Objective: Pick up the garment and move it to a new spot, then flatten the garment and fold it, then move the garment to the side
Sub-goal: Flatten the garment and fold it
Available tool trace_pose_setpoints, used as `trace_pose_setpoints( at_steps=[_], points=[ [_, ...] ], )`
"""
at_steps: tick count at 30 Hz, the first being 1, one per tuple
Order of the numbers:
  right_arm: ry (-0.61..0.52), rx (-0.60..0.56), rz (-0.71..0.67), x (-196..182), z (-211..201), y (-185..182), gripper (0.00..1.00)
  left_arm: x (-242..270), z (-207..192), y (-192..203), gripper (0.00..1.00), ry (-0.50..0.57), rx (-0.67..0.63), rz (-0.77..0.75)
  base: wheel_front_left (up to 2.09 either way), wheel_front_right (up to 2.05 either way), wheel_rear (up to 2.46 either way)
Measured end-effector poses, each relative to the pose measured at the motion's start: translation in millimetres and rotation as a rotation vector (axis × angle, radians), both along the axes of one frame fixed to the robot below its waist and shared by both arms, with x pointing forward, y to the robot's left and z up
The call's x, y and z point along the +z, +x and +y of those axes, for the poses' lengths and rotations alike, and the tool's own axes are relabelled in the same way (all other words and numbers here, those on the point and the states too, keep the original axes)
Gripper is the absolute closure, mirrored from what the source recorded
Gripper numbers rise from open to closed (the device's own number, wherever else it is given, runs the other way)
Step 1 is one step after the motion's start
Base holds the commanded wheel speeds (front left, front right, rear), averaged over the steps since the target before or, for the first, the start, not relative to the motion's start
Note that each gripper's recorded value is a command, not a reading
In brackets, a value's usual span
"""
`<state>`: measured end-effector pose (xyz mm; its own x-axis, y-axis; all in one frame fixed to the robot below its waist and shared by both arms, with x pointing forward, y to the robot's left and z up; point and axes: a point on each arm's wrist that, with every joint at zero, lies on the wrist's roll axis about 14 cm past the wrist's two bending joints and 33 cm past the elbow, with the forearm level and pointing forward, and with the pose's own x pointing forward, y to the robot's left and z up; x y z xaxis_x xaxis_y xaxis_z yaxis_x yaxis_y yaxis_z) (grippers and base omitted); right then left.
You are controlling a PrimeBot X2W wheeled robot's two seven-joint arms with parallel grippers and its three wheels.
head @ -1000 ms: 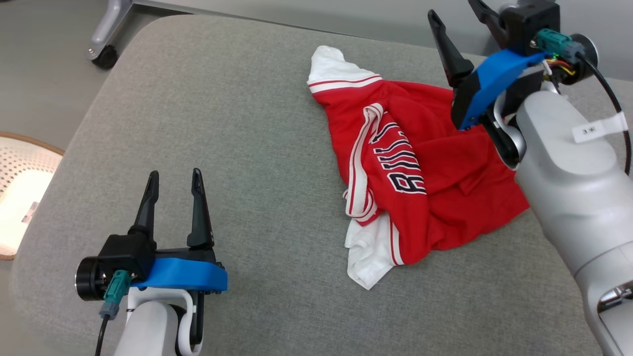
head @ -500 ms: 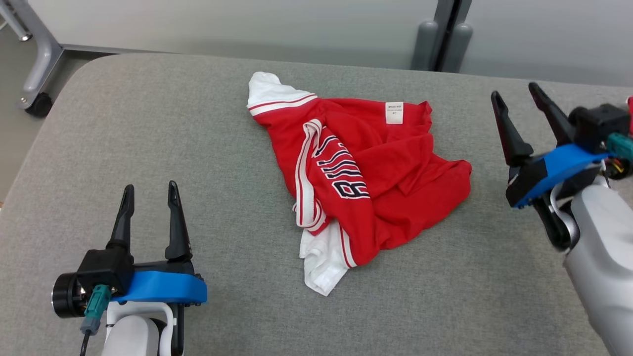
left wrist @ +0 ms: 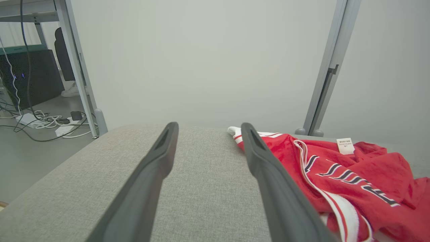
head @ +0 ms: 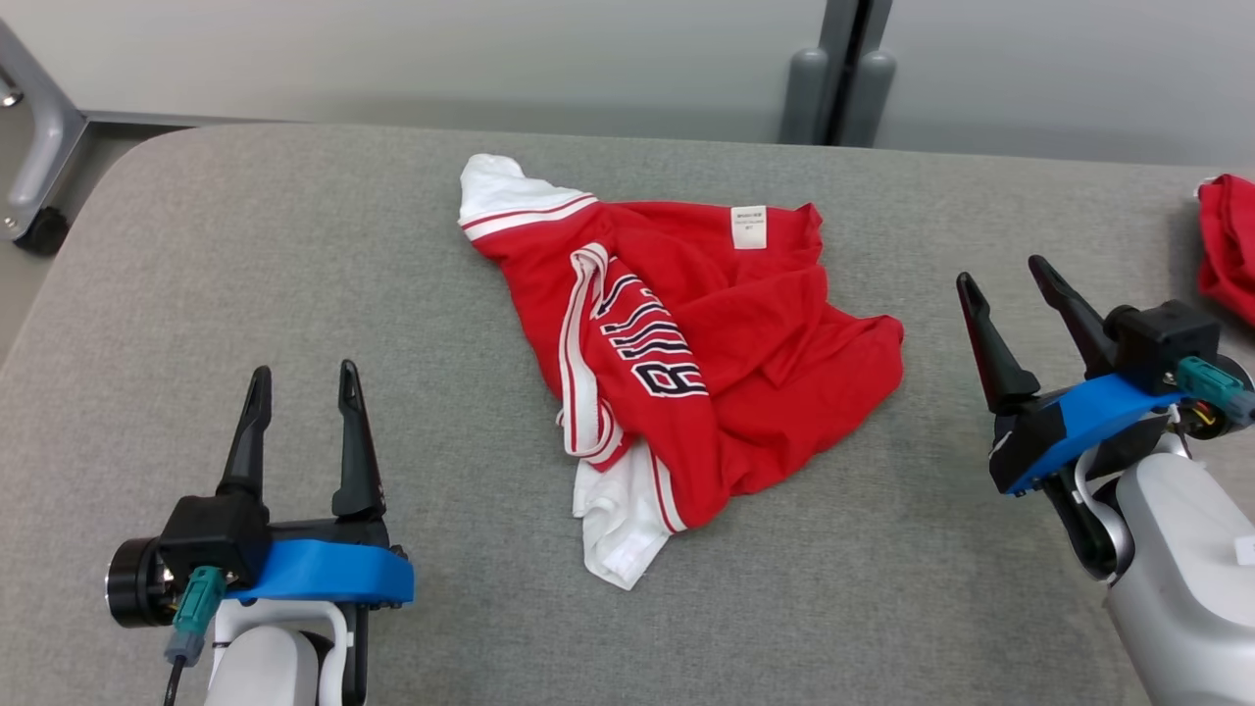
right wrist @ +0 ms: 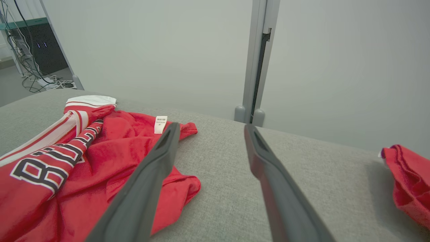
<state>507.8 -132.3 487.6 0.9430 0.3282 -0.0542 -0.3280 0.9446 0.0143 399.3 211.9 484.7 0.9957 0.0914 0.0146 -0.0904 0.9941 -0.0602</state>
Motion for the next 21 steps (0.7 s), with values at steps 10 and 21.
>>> trace_pose_setpoints(
  at_steps=[10, 21],
  points=[
    [-0.061, 0.065, 0.126, -44.8, 28.7, 10.4, 0.00, -5.0, 11.7, -1.3, 0.00, 0.003, 0.034, 0.018, 0.00, 0.00, 0.00],
    [-0.086, 0.091, 0.308, -111.4, 47.3, 3.7, 0.00, -11.9, 25.6, -2.2, 0.00, 0.015, 0.077, 0.042, 0.00, 0.00, 0.00]
  ],
)
